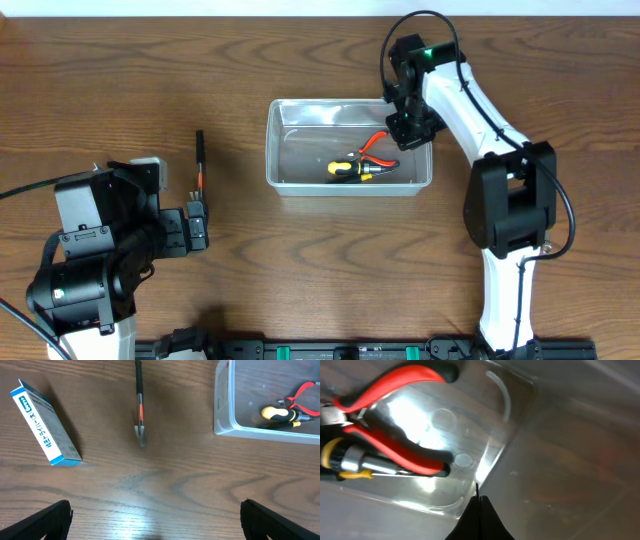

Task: Pack container
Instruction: 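Carry the red pliers into the container and open the gripper, then move the right gripper back over the silver wrench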

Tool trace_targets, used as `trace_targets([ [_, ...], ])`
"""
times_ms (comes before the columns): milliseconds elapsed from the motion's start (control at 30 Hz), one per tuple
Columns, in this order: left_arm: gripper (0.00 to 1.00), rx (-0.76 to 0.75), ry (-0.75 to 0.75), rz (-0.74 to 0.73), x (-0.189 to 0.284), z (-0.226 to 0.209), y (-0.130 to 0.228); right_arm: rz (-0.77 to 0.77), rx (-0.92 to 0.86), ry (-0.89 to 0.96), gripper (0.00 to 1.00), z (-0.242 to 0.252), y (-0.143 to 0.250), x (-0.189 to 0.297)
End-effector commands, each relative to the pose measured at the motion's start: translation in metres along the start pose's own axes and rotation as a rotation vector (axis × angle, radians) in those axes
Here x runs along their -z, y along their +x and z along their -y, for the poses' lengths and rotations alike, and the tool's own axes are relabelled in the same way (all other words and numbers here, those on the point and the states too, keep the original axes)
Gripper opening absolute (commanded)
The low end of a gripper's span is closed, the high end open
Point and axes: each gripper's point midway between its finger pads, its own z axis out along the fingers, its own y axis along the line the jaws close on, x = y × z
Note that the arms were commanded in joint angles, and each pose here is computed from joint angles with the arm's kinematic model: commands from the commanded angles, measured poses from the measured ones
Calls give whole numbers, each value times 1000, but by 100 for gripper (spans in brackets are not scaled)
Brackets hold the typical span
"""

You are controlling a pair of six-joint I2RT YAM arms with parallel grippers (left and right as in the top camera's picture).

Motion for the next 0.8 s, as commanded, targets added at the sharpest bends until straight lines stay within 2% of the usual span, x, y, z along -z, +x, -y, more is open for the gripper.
trace_targets([
  [0, 98, -20, -5, 18, 5, 0, -5, 155, 57, -9, 1, -20, -16, 55],
  [100, 98, -33, -5, 18, 5, 0, -5, 274, 57, -1, 6, -19, -23, 101],
  [167, 98, -35, -5, 18, 5, 0, -5, 360, 44, 6, 32, -14, -23, 135],
  [267, 98, -34, -5, 18, 5, 0, -5, 486, -11, 36, 49, 11, -13, 184],
  [300, 98, -34, -5, 18, 5, 0, -5, 511, -37, 46, 64, 22, -8, 195],
  [333, 98, -34, -5, 18, 5, 0, -5, 532, -93, 63, 84, 39, 2, 206],
  [400, 98, -34, -5, 18, 5, 0, -5, 543, -208, 84, 97, 69, 19, 218],
  [433, 98, -34, -5, 18, 5, 0, -5, 544, -270, 87, 99, 83, 29, 221],
  [500, 98, -34, -5, 18, 5, 0, -5, 529, -436, 89, 99, 119, 57, 226],
  [600, 98, -35, -5, 19, 5, 0, -5, 476, -595, 84, 99, 153, 98, 225],
  [767, 98, -36, -6, 25, 5, 0, -6, 345, -803, 64, 99, 179, 167, 218],
])
